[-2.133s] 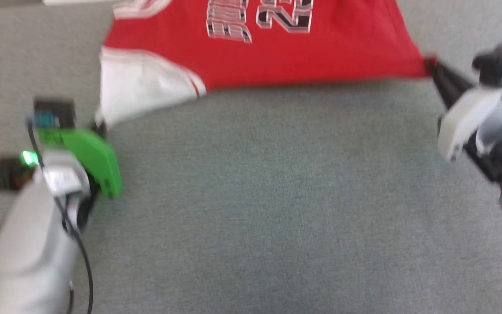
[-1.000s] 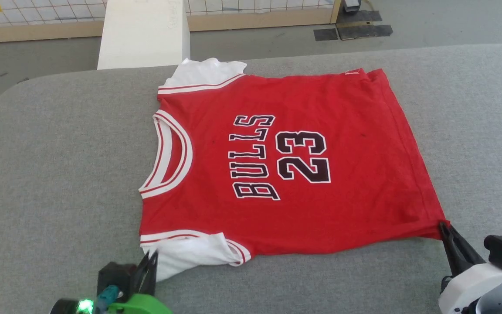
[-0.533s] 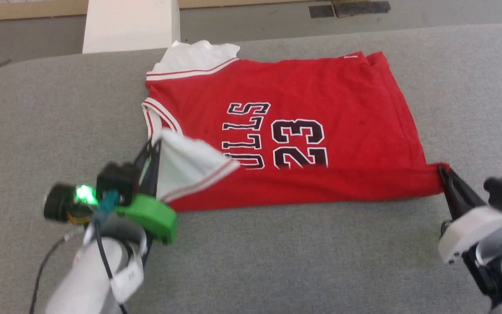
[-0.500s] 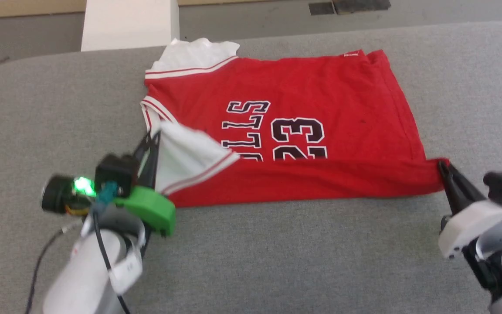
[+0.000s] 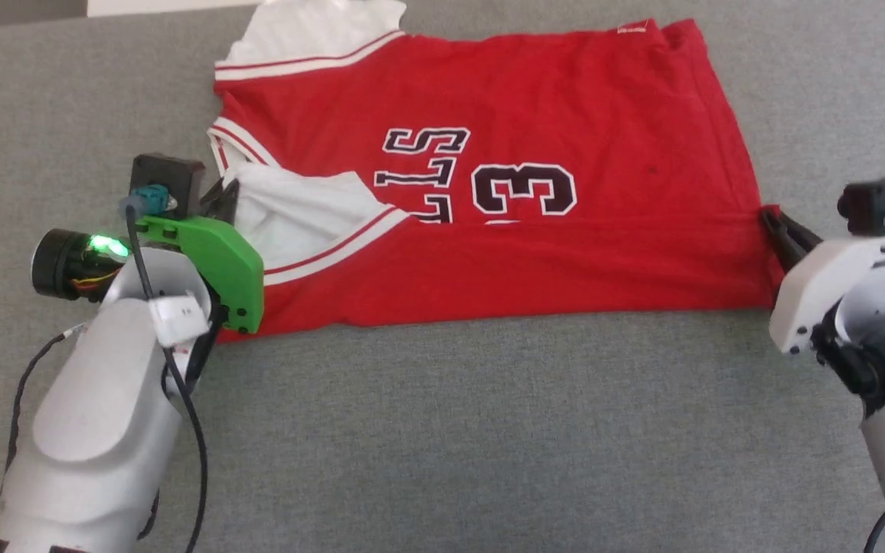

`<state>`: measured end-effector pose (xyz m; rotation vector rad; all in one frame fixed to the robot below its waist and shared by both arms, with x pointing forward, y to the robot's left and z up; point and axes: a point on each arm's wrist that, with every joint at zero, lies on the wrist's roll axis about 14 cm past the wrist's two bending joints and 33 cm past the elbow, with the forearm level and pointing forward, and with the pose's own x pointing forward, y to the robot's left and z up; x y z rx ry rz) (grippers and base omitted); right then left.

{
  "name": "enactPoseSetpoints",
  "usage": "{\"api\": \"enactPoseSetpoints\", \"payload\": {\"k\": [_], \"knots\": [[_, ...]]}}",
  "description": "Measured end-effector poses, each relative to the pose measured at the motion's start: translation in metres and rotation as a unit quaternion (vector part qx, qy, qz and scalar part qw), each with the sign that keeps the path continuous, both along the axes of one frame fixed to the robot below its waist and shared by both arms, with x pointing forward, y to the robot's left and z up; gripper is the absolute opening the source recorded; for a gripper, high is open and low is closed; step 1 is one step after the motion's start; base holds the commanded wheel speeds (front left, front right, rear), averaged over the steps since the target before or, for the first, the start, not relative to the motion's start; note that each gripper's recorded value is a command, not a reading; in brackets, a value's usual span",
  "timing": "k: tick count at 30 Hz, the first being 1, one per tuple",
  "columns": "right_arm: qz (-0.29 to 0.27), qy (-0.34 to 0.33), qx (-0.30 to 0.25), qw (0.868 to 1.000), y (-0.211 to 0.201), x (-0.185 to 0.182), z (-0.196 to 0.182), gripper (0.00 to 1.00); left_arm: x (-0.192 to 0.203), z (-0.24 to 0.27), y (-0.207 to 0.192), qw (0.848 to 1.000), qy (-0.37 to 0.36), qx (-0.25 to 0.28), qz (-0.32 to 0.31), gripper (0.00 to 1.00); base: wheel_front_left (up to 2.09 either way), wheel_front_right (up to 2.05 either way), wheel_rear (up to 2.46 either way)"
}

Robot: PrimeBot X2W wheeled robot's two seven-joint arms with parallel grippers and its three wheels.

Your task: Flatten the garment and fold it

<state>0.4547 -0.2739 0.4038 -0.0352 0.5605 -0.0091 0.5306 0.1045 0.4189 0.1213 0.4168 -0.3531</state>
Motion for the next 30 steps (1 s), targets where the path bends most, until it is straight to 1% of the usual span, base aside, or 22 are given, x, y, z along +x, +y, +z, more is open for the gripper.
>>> {"api": "enactPoseSetpoints", "payload": {"k": [2, 4, 7, 9, 10, 11, 12, 13, 14, 15, 17, 19, 21, 24, 27, 30], "knots": [[-0.005, 0.025, 0.010, 1.000, -0.001, 0.005, -0.008, 0.00, -0.003, -0.023, 0.005, 0.999, 0.053, 0.004, 0.008, 0.00, 0.00, 0.00, 0.00], [-0.005, 0.065, 0.019, 0.998, 0.001, 0.005, -0.021, 0.00, -0.008, -0.044, 0.008, 0.993, 0.113, -0.001, 0.017, 0.00, 0.00, 0.00, 0.00], [-0.007, 0.108, 0.036, 0.993, 0.002, 0.008, -0.030, 0.00, -0.007, -0.055, 0.009, 0.984, 0.175, -0.020, 0.029, 0.00, 0.00, 0.00, 0.00], [-0.010, 0.131, 0.048, 0.990, 0.002, 0.009, -0.031, 0.00, -0.007, -0.055, 0.009, 0.979, 0.198, -0.038, 0.038, 0.00, 0.00, 0.00, 0.00], [-0.011, 0.139, 0.054, 0.989, 0.002, 0.009, -0.030, 0.00, -0.007, -0.053, 0.008, 0.978, 0.200, -0.043, 0.040, 0.22, 0.00, 0.00, 0.00], [-0.013, 0.142, 0.060, 0.988, 0.002, 0.009, -0.029, 0.15, -0.006, -0.050, 0.009, 0.979, 0.195, -0.045, 0.042, 0.54, 0.00, 0.00, 0.00], [-0.013, 0.140, 0.064, 0.988, 0.002, 0.010, -0.026, 0.64, -0.006, -0.047, 0.009, 0.981, 0.185, -0.047, 0.044, 1.00, 0.00, 0.00, 0.00], [-0.013, 0.134, 0.068, 0.989, 0.003, 0.010, -0.023, 0.90, -0.003, -0.039, 0.009, 0.984, 0.161, -0.052, 0.048, 1.00, 0.00, 0.00, 0.00], [-0.014, 0.124, 0.071, 0.990, 0.003, 0.011, -0.020, 1.00, -0.003, -0.035, 0.010, 0.987, 0.140, -0.058, 0.052, 1.00, 0.00, 0.00, 0.00], [-0.018, 0.079, 0.081, 0.993, 0.003, 0.011, -0.007, 1.00, -0.006, -0.017, 0.013, 0.993, 0.065, -0.075, 0.067, 1.00, 0.00, 0.00, 0.00], [-0.020, 0.038, 0.086, 0.995, 0.004, 0.010, 0.004, 1.00, -0.006, 0.001, 0.018, 0.994, 0.000, -0.078, 0.078, 1.00, 0.00, 0.00, 0.00], [-0.023, -0.013, 0.093, 0.995, 0.005, 0.008, 0.019, 1.00, -0.009, 0.022, 0.023, 0.989, -0.061, -0.097, 0.094, 1.00, 0.00, 0.00, 0.00], [-0.028, -0.058, 0.101, 0.993, 0.006, 0.003, 0.032, 1.00, -0.019, 0.035, 0.023, 0.982, -0.101, -0.118, 0.103, 1.00, 0.00, 0.00, 0.00], [-0.039, -0.119, 0.114, 0.985, 0.009, -0.009, 0.048, 1.00, -0.041, 0.036, 0.023, 0.977, -0.117, -0.134, 0.118, 1.00, 0.00, 0.00, 0.00], [-0.046, -0.179, 0.118, 0.976, 0.012, -0.022, 0.065, 1.00, -0.062, 0.029, 0.027, 0.973, -0.105, -0.144, 0.146, 1.00, 0.00, 0.00, 0.00], [-0.045, -0.230, 0.123, 0.964, 0.021, -0.036, 0.081, 1.00, -0.077, 0.020, 0.033, 0.971, -0.081, -0.141, 0.176, 1.00, 0.00, 0.00, 0.00]]}}
